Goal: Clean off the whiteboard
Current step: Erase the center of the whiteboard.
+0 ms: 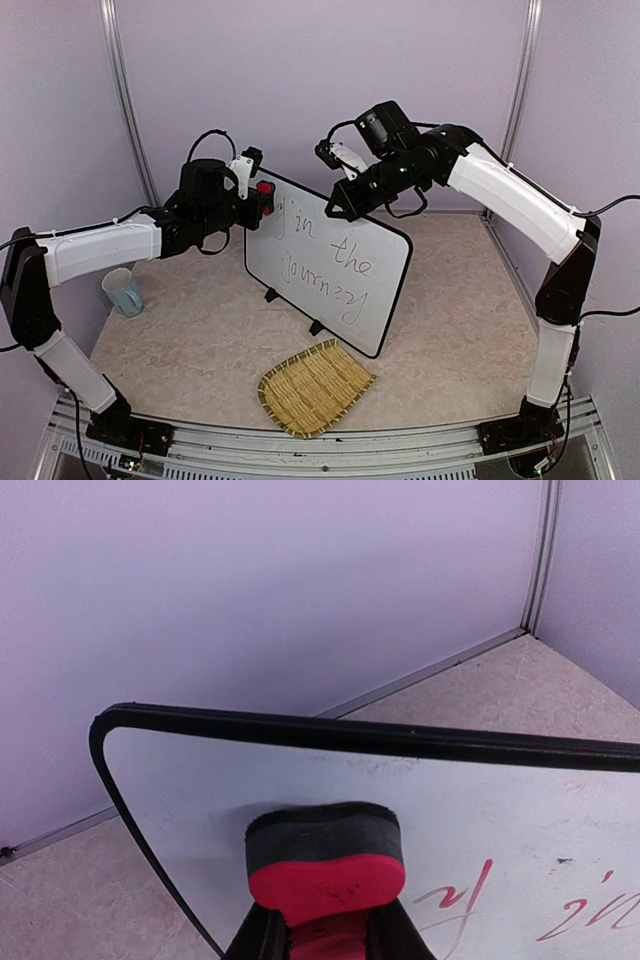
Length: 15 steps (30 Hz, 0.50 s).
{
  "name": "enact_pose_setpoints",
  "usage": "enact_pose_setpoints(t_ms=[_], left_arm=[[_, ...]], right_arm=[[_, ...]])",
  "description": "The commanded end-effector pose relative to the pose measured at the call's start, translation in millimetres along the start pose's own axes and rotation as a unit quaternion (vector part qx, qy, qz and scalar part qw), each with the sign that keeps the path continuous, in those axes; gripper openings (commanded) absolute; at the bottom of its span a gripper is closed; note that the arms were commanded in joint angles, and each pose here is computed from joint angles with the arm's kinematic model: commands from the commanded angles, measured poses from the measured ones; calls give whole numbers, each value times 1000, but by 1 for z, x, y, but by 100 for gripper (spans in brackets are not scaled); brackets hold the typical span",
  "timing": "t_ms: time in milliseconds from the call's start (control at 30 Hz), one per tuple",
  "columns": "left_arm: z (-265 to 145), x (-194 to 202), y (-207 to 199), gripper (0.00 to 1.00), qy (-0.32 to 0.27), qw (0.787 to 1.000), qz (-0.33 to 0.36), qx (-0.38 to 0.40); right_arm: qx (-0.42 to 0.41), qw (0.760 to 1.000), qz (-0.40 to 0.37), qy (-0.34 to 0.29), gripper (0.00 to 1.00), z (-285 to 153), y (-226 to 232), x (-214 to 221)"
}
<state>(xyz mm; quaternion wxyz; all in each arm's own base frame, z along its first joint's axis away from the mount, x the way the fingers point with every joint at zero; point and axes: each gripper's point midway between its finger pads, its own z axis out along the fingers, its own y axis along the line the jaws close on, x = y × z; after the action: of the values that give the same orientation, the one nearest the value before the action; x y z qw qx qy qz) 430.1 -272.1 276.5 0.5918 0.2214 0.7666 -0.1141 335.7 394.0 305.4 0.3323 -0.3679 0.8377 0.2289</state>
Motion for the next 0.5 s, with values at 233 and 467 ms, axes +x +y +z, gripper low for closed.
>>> enact_pose_setpoints(t_ms=[233,467], left_arm=[[17,64,9,18,46,999,-25,7],[18,58,9,18,40,999,-33,12]], right_arm=[[-29,998,-46,32,0,2,19,20],[-29,998,-47,34,0,3,20,21]])
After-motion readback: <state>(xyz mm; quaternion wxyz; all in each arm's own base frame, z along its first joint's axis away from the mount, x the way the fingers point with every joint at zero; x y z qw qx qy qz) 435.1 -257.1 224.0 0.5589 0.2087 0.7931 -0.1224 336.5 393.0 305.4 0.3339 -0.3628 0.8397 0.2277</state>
